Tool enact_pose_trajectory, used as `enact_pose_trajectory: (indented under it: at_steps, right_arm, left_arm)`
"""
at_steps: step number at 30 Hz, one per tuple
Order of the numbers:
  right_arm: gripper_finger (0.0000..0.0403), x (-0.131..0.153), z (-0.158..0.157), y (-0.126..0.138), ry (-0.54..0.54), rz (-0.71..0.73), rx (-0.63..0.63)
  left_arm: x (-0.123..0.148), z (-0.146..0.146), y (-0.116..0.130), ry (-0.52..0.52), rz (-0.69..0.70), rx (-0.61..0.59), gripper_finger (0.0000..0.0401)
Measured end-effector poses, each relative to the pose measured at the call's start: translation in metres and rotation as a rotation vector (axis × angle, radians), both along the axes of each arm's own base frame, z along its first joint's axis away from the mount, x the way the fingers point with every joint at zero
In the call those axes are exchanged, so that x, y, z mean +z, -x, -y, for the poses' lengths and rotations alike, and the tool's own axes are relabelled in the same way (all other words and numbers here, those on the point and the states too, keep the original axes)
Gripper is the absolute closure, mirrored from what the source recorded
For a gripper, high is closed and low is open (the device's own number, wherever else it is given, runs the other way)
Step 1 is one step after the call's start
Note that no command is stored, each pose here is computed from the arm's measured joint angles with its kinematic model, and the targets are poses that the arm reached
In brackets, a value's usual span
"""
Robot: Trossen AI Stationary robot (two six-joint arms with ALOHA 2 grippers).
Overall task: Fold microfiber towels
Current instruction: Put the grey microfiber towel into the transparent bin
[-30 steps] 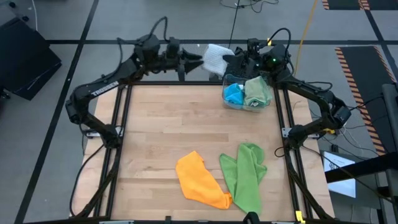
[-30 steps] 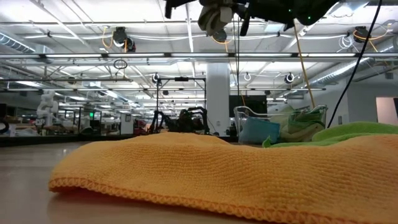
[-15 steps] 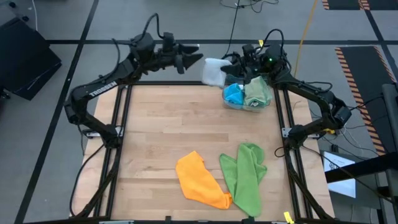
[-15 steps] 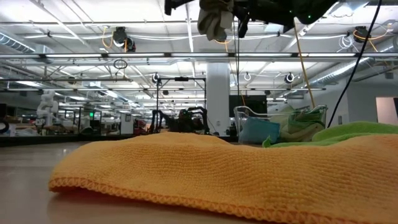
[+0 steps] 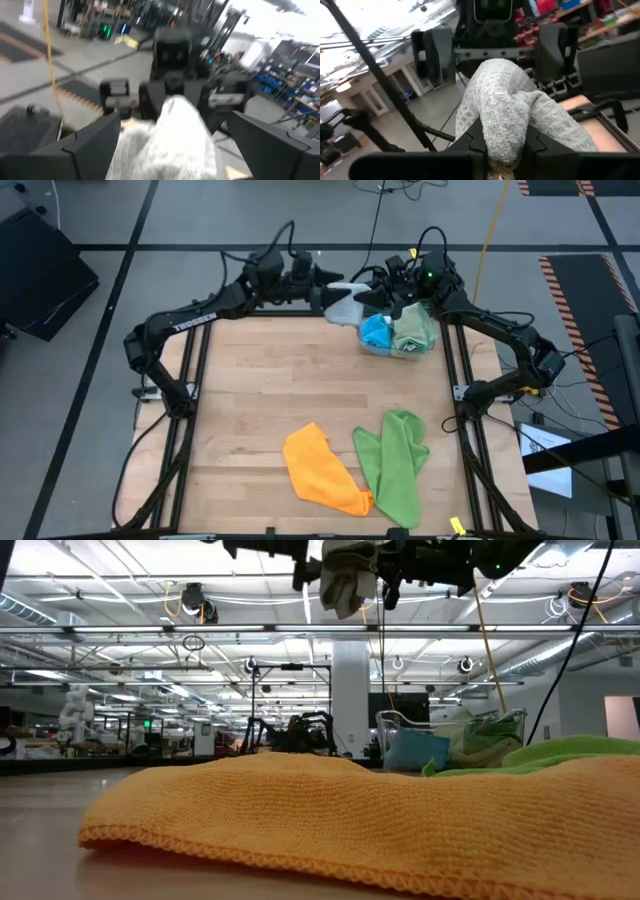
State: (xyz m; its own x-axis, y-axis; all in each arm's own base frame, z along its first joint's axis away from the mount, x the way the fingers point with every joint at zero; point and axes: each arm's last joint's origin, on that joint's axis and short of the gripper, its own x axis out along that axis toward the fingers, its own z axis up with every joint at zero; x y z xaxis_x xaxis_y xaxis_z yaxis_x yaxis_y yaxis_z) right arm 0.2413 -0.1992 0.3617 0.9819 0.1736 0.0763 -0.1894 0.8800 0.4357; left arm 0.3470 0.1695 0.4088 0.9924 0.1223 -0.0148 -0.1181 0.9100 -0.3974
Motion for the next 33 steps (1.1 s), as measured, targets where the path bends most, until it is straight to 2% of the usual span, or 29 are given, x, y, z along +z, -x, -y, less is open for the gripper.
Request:
enact_pose_trajectory:
  at_steps: [4, 8, 14, 21, 24, 29, 33]
  right_arm:
    - [0.0365, -0.004, 0.007, 0.004, -0.037, -0.028, -0.064]
    - [0.0365, -0.003, 0.01, 0.007, -0.027, -0.025, -0.081]
    - [0.0365, -0.003, 0.009, 0.006, -0.003, -0.021, -0.08]
    - [0.0365, -0.002, 0.008, 0.005, 0.019, -0.009, -0.099]
    - [0.0365, -0.002, 0.008, 0.005, 0.014, -0.008, -0.095]
    - [0.0365, -0.002, 0.01, 0.006, 0.004, -0.007, -0.103]
    - [0.0359, -0.002, 0.012, 0.008, -0.039, -0.012, -0.114]
  left_arm:
    - [-0.01, -0.005, 0.0, 0.032, -0.075, -0.01, 0.0041]
    - [-0.017, -0.01, 0.005, 0.07, -0.136, -0.034, 0.0072]
    - [-0.014, -0.015, 0.007, 0.065, -0.11, -0.039, 0.0144]
    - [-0.025, -0.018, -0.004, 0.059, -0.105, -0.134, 0.0187]
    - [-0.028, -0.019, -0.006, 0.02, -0.108, -0.148, 0.0233]
    - [-0.028, -0.025, -0.002, 0.001, -0.106, -0.144, 0.0356]
    - [-0.028, -0.031, 0.001, 0.045, -0.1, -0.162, 0.0357]
